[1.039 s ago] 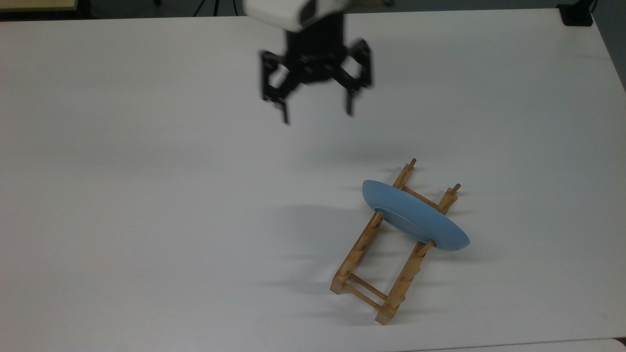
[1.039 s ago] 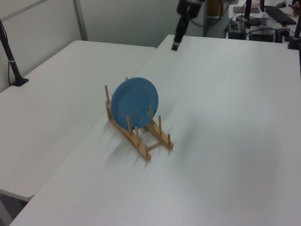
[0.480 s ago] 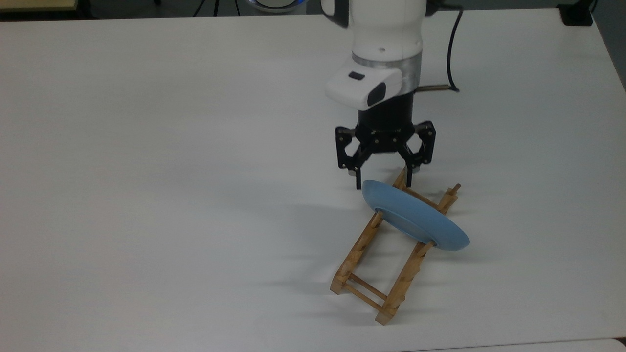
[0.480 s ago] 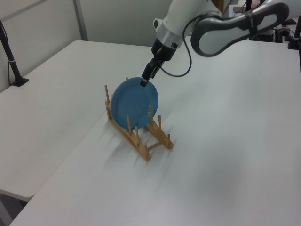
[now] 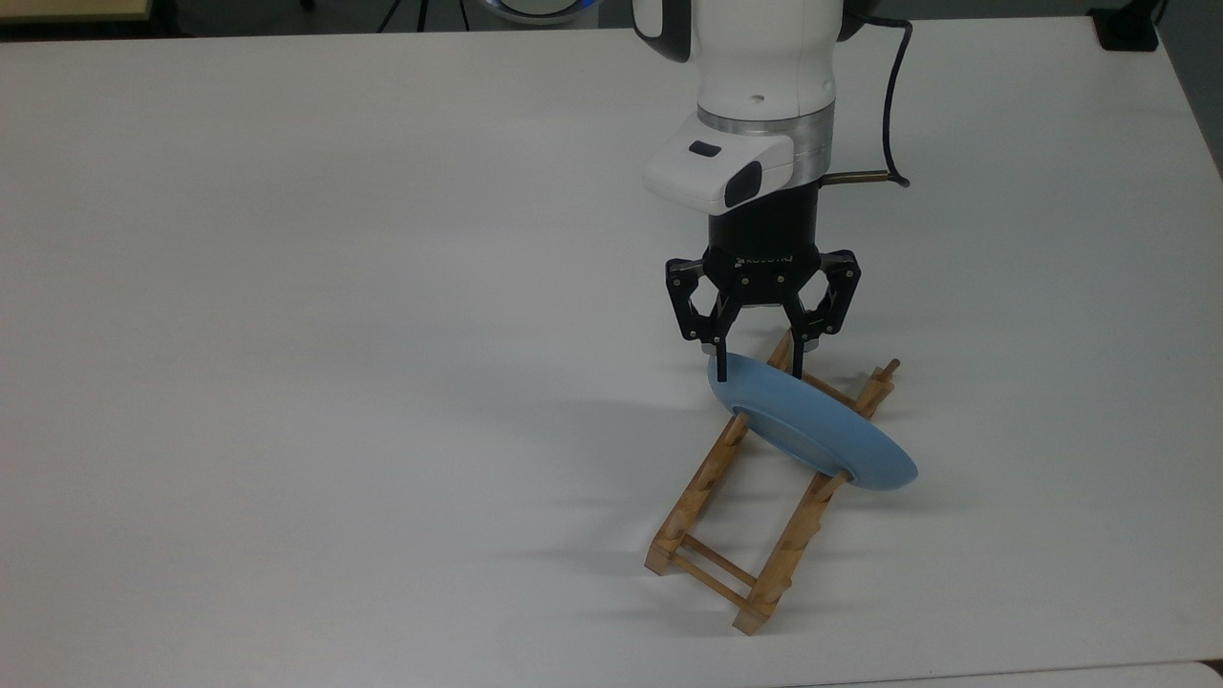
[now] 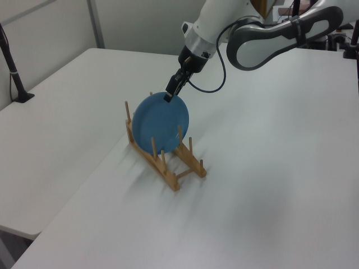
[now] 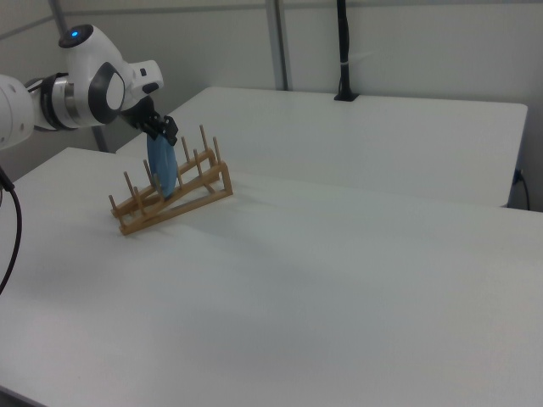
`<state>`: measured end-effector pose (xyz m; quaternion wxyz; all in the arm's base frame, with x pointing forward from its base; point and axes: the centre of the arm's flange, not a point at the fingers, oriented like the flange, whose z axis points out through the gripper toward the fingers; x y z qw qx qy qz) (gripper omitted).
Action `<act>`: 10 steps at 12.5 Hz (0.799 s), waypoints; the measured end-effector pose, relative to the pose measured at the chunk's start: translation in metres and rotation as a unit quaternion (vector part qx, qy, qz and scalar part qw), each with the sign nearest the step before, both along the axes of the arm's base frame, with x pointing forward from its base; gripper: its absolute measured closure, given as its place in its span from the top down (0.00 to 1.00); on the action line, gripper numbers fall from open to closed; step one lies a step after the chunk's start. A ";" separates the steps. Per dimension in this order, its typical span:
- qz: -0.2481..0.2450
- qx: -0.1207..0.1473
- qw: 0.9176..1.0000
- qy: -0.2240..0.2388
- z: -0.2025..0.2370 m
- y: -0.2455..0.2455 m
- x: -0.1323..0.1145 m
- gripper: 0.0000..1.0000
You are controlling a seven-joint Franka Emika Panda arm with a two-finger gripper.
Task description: Pick plate from plate rack
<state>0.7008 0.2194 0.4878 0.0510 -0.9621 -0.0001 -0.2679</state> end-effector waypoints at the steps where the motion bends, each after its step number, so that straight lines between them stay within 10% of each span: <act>1: 0.000 -0.001 1.000 0.000 0.000 0.000 0.000 0.55; 10: 0.010 -0.025 1.000 -0.007 0.000 0.002 -0.001 0.18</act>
